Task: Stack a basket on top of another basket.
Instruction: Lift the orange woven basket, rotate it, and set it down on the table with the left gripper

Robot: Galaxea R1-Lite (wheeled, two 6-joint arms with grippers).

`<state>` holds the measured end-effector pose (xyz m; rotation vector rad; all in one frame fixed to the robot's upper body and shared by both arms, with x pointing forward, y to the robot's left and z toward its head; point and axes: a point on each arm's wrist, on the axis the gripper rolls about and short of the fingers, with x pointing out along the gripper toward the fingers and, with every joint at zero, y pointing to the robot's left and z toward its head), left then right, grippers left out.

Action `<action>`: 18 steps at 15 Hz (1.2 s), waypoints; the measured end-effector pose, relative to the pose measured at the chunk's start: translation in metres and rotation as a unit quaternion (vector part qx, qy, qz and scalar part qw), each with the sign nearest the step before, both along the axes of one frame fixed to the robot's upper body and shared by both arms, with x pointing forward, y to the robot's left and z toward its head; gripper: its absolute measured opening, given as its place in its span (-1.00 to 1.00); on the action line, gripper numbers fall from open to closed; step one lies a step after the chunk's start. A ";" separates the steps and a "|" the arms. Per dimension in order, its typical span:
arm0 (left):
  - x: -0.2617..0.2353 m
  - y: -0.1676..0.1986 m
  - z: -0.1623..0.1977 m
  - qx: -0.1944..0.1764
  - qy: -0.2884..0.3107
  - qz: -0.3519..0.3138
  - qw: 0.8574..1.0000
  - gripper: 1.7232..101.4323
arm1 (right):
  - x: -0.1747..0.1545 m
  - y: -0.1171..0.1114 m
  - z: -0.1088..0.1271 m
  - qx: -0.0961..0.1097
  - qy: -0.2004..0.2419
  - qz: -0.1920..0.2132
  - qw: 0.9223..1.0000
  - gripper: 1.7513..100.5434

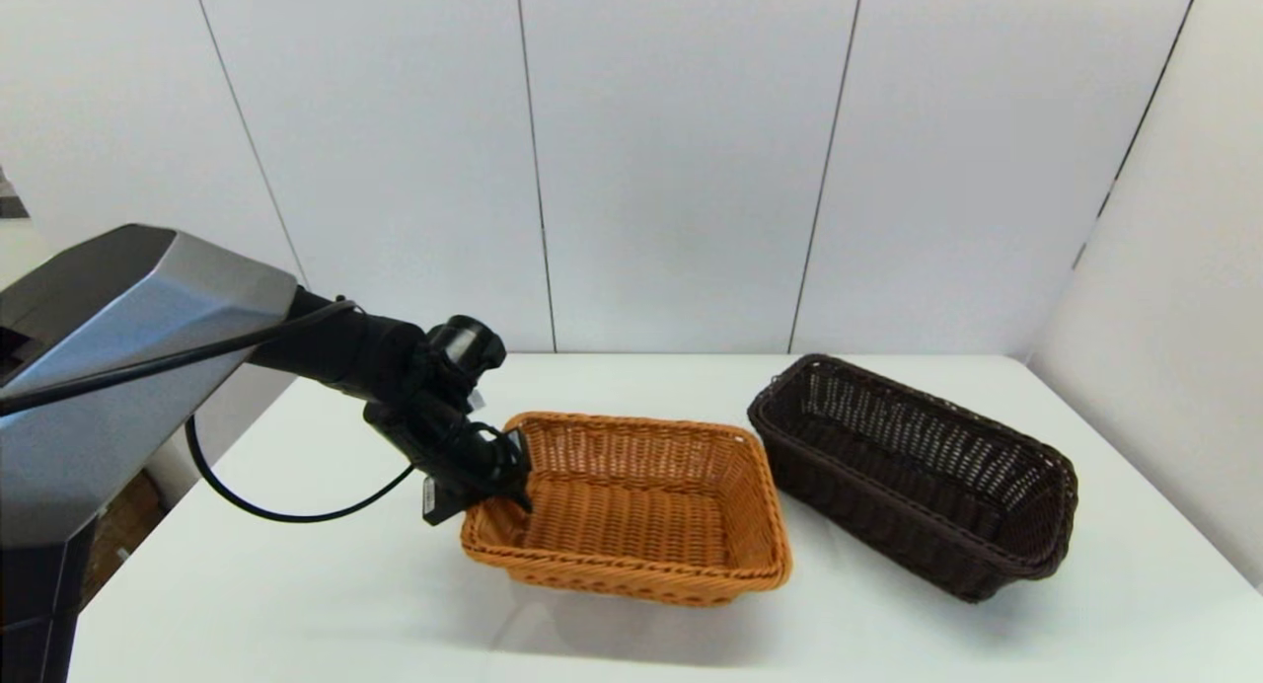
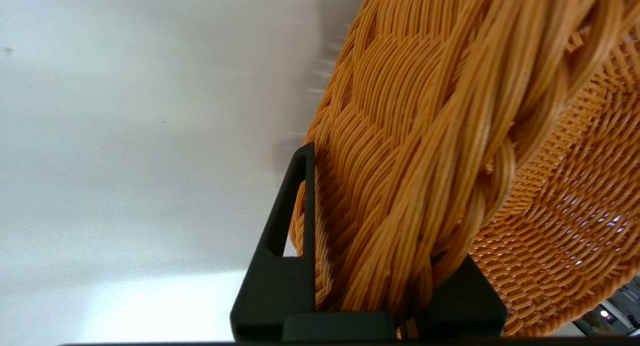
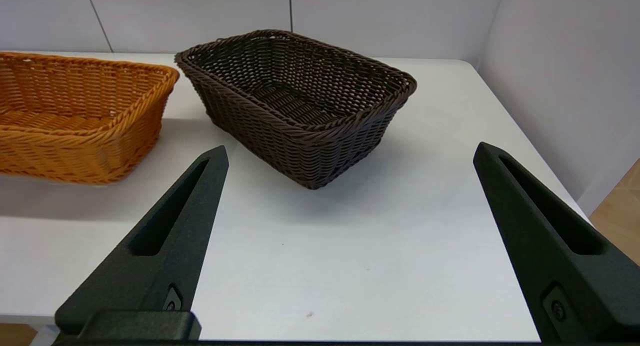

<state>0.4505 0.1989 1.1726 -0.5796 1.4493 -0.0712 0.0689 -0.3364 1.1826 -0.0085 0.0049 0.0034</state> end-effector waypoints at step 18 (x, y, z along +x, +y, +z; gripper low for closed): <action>0.000 -0.018 -0.005 0.012 0.006 0.019 1.000 -0.53 | 0.000 0.000 0.000 0.000 0.000 0.000 1.000 0.93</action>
